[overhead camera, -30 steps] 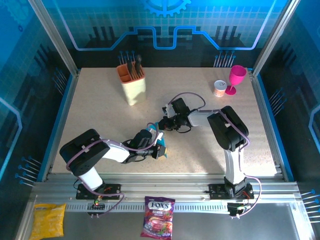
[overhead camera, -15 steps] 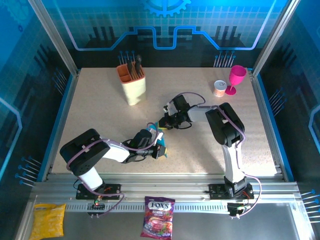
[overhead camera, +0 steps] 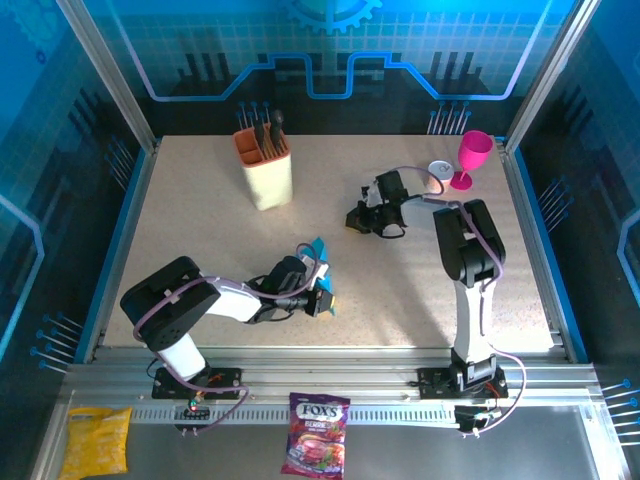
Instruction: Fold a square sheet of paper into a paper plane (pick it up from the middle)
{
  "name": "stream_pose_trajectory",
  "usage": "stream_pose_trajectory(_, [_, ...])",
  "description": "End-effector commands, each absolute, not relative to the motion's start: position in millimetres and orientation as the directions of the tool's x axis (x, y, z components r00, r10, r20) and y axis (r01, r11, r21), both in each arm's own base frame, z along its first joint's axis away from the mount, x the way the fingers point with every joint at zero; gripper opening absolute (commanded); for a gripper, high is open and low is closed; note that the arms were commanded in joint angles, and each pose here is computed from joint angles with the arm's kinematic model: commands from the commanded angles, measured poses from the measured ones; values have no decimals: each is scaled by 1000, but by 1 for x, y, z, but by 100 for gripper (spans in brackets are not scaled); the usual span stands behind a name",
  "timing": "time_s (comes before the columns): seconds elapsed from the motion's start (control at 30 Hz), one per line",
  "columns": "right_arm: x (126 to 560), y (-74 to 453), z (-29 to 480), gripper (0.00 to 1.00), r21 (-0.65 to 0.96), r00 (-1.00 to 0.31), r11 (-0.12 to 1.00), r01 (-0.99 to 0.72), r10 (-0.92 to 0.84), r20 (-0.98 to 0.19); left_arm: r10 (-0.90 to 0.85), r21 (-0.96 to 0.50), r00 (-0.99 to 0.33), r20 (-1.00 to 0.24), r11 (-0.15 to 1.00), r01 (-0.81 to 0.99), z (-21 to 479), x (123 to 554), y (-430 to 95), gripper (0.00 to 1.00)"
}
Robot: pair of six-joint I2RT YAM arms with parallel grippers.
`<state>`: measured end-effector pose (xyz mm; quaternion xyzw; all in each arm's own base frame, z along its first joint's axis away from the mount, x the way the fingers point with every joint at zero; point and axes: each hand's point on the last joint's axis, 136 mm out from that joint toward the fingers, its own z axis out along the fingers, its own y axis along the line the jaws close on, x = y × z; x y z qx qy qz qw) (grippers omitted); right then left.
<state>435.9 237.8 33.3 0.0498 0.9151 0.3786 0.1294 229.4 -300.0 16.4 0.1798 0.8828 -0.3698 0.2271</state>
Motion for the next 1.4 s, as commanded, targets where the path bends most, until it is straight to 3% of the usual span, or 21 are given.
stream_pose_trajectory(0.0, [422, 225, 73, 4, 689, -941, 721, -65, 186, -284, 298, -555, -872, -389, 679, 480, -20, 192, -298, 0])
stream_pose_trajectory(0.37, [328, 170, 83, 10, 601, -911, 799, 4, 251, -328, 402, -593, -824, -400, 572, 567, 3, 166, -330, 0])
stream_pose_trajectory(0.87, [267, 181, 80, 11, 584, -917, 811, -44, 199, -345, -66, -798, -886, -459, 469, 378, 93, 242, -315, 4])
stream_pose_trajectory(1.03, [255, 192, 68, 11, 554, -930, 829, -73, 144, -337, -227, -845, -886, -406, 464, 268, 99, 270, -290, 10])
stream_pose_trajectory(1.13, [249, 201, 60, 11, 553, -938, 829, -84, 122, -325, -232, -830, -888, -397, 503, 240, 92, 274, -283, 13])
stream_pose_trajectory(1.37, [244, 223, 56, 36, 572, -942, 812, -116, 91, -321, -233, -772, -895, -381, 612, 169, 74, 274, -268, 32])
